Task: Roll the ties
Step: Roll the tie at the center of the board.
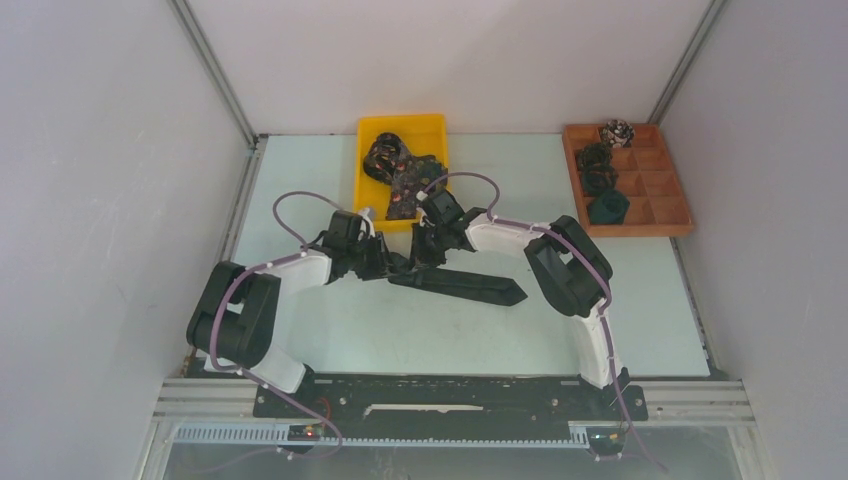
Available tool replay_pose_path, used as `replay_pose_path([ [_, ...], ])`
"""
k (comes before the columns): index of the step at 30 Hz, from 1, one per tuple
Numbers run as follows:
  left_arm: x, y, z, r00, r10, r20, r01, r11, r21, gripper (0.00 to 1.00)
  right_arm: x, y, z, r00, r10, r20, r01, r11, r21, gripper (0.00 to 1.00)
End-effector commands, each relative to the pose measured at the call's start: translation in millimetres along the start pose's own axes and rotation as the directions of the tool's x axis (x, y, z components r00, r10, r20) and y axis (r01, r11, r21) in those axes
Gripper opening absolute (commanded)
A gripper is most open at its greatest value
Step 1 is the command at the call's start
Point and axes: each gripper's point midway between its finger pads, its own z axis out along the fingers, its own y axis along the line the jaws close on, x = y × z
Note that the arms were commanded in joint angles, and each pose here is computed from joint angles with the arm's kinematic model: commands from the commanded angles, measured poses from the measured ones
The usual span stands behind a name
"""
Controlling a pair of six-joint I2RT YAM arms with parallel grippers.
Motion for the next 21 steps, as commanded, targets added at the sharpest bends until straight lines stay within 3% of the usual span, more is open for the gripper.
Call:
replay_pose_path([
  [1,-10,-10,0,0.999,0.031,0.031,-0.031,1.000,0.007,0.34,-8,11,-14,0.999,-0.042,0.021,0.042,0.999,0.017,0.04],
  [10,-18,0,-12,0.993,0.060,0.100,-0.049,0.993,-0.107,0.26,-14,24,-32,0.997,-0.061,0.050,0.061,0.998,0.009,0.09],
  [21,-28,2,-24,0.984,0.080,0.157,-0.057,0.987,-0.150,0.24,8,7,-3,0.999,-0.036,-0.010,0.036,0.999,0.024,0.08],
])
